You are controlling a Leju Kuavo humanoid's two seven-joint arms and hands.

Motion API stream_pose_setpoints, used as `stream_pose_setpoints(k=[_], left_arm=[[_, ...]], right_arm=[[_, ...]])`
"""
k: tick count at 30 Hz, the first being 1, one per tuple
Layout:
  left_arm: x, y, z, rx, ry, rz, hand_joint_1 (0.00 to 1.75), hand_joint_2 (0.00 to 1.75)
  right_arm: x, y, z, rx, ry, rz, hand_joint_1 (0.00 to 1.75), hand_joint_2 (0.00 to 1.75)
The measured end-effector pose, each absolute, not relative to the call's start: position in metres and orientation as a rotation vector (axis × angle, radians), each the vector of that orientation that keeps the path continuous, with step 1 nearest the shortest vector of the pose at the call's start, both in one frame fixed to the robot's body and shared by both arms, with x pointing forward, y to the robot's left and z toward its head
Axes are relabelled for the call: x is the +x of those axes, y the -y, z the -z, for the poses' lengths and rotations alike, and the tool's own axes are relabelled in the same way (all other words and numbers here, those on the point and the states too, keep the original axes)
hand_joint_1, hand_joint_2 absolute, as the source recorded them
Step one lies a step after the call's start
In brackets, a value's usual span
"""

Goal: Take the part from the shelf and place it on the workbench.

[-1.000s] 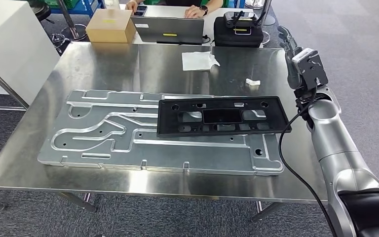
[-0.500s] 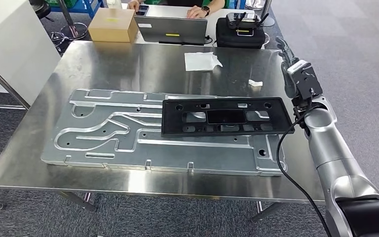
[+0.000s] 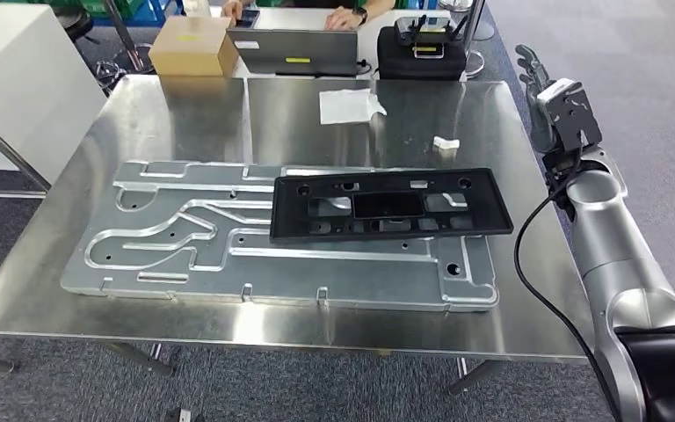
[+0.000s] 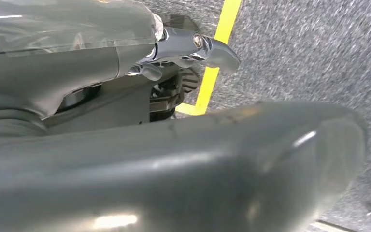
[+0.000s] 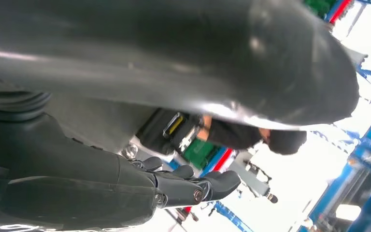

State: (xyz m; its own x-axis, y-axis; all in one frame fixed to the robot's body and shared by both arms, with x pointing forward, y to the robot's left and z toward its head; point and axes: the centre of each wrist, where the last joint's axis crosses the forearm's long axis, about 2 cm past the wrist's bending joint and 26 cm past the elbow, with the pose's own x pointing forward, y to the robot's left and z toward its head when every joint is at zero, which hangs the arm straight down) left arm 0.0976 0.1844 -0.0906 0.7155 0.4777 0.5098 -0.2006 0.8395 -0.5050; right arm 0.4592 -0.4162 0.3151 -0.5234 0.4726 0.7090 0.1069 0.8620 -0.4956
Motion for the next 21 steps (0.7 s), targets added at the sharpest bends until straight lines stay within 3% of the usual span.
stream_pose_setpoints(k=[7,21], left_arm=[[0.099,-0.184,0.09,-0.449,0.662,-0.362,0.0,0.0],[0.096,-0.183,0.091,-0.471,0.659,-0.353,0.0,0.0]], right_arm=[[0.446,0.436,-0.283,-0.452,2.025,-0.47,0.0,0.0],[0.421,0.465,-0.266,-0.491,1.963,-0.482,0.0,0.0]])
